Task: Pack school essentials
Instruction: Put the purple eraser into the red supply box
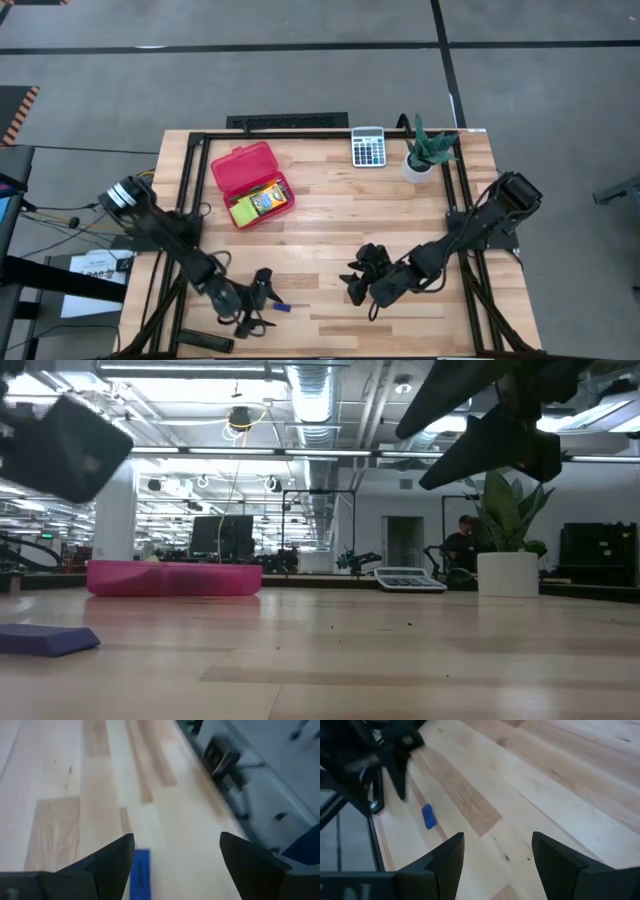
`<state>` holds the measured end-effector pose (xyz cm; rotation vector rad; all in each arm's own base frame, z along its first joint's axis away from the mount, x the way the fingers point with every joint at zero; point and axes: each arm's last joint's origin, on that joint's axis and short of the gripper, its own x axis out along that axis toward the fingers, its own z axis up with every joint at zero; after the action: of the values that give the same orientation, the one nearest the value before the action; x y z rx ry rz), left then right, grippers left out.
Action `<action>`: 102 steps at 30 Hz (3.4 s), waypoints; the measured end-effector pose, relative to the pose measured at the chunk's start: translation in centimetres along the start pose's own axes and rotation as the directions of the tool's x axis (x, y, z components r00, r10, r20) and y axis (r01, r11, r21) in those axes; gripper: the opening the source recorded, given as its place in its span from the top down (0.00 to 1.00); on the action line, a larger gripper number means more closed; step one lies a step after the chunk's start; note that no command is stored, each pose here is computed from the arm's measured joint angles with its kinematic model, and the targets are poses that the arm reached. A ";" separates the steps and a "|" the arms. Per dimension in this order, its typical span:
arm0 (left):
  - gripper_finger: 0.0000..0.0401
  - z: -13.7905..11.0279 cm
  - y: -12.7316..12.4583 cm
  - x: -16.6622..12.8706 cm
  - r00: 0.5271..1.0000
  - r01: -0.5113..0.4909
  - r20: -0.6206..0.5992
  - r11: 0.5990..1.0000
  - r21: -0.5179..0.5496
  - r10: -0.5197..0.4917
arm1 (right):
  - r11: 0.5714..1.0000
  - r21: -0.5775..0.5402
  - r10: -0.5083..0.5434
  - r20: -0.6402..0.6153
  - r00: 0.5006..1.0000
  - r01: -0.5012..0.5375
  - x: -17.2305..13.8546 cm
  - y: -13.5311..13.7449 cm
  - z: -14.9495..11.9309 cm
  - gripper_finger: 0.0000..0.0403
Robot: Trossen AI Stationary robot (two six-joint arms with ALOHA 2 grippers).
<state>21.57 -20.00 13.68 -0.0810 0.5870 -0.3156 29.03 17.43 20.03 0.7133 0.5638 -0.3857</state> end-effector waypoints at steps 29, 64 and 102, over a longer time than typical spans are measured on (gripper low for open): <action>0.92 -4.2 1.1 4.2 0.966 -0.209 -0.165 0.977 -0.051 0.198 | 0.999 0.018 0.033 0.009 0.999 -0.033 -0.1 0.4 0.1 0.41; 1.00 2.3 15.8 -15.7 0.594 -0.805 -0.355 0.535 -0.259 0.722 | 0.998 0.027 0.061 0.035 0.998 -0.062 -0.3 0.8 0.1 0.41; 0.89 -2.8 16.5 -3.1 0.800 -0.503 -0.439 0.855 -0.124 0.408 | 0.997 0.015 0.070 0.027 0.997 -0.070 -0.6 0.9 -0.4 0.41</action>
<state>22.08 -3.30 10.28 -0.0997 1.0289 0.2275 28.92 18.43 20.60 0.7407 0.5104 -0.3344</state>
